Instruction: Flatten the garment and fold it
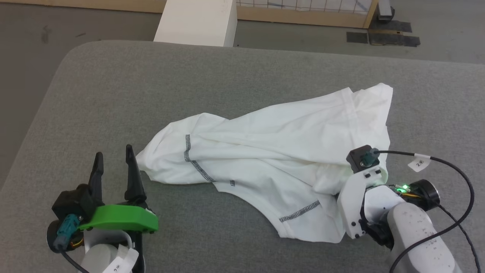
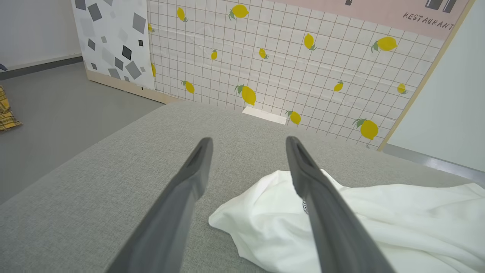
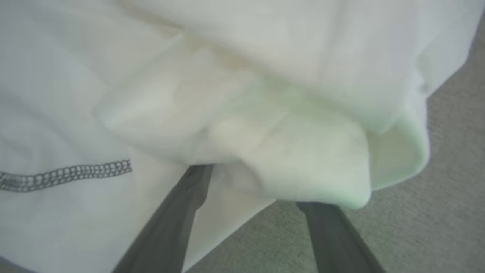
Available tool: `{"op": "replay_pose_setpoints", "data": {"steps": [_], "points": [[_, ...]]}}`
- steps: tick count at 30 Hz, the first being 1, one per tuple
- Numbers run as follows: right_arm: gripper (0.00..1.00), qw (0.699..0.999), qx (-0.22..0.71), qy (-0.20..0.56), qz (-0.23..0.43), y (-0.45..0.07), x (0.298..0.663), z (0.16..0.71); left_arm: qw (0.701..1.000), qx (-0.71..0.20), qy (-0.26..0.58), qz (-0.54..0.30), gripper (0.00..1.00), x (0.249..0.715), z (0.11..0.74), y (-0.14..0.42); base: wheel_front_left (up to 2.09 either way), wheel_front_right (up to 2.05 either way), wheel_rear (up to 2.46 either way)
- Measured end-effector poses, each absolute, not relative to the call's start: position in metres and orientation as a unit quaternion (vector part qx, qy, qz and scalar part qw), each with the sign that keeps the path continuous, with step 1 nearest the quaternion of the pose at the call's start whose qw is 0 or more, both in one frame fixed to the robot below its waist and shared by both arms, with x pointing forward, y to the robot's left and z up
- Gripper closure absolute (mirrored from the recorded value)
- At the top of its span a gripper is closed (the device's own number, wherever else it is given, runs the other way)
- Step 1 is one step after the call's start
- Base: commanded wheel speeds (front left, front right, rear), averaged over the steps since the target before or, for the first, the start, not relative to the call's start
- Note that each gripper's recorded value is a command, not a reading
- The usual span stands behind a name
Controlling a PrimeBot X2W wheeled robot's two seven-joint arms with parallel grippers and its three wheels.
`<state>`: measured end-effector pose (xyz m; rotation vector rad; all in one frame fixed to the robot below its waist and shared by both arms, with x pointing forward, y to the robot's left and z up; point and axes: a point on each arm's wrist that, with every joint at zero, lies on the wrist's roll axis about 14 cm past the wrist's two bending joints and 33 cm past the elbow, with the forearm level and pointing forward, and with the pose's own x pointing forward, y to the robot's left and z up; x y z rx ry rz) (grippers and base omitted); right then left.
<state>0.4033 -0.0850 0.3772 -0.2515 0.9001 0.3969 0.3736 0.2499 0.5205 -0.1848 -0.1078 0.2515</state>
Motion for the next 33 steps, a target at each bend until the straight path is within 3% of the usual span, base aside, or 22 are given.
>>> {"op": "replay_pose_setpoints", "data": {"steps": [1, 8, 15, 22, 23, 24, 27, 33], "points": [[1.0, 0.871, -0.121, 0.436, 0.193, -0.084, 0.404, 0.376, 0.986, -0.093, -0.05, 0.127, 0.0, 0.373, 0.518, 0.251, 0.0, 0.0, 0.0], [1.0, 0.876, -0.096, 0.44, 0.173, -0.11, 0.422, 0.384, 0.987, -0.092, -0.042, 0.126, 0.0, 0.373, 0.511, 0.252, 0.0, 0.0, 0.0], [1.0, 0.893, -0.151, 0.413, 0.094, -0.185, 0.484, 0.424, 0.989, -0.096, -0.036, 0.102, 0.0, 0.388, 0.507, 0.241, 0.0, 0.0, 0.0], [1.0, 0.911, -0.152, 0.377, 0.073, -0.194, 0.533, 0.433, 0.991, -0.094, -0.016, 0.088, 0.0, 0.403, 0.492, 0.234, 0.0, 0.0, 0.0], [0.6, 0.906, -0.151, 0.388, 0.072, -0.194, 0.533, 0.424, 0.991, -0.095, -0.012, 0.089, 0.0, 0.404, 0.489, 0.234, 0.0, 0.0, 0.0], [0.0, 0.904, -0.144, 0.396, 0.072, -0.193, 0.532, 0.416, 0.991, -0.096, -0.009, 0.089, 0.0, 0.404, 0.487, 0.234, 0.0, 0.0, 0.0], [0.0, 0.908, -0.123, 0.393, 0.074, -0.188, 0.532, 0.409, 0.991, -0.096, 0.0, 0.092, 0.0, 0.402, 0.481, 0.235, 0.0, 0.0, 0.0], [0.0, 0.948, -0.045, 0.307, 0.063, -0.19, 0.531, 0.437, 0.991, -0.099, 0.0, 0.086, 0.0, 0.397, 0.483, 0.234, 0.0, 0.0, 0.0]]}}
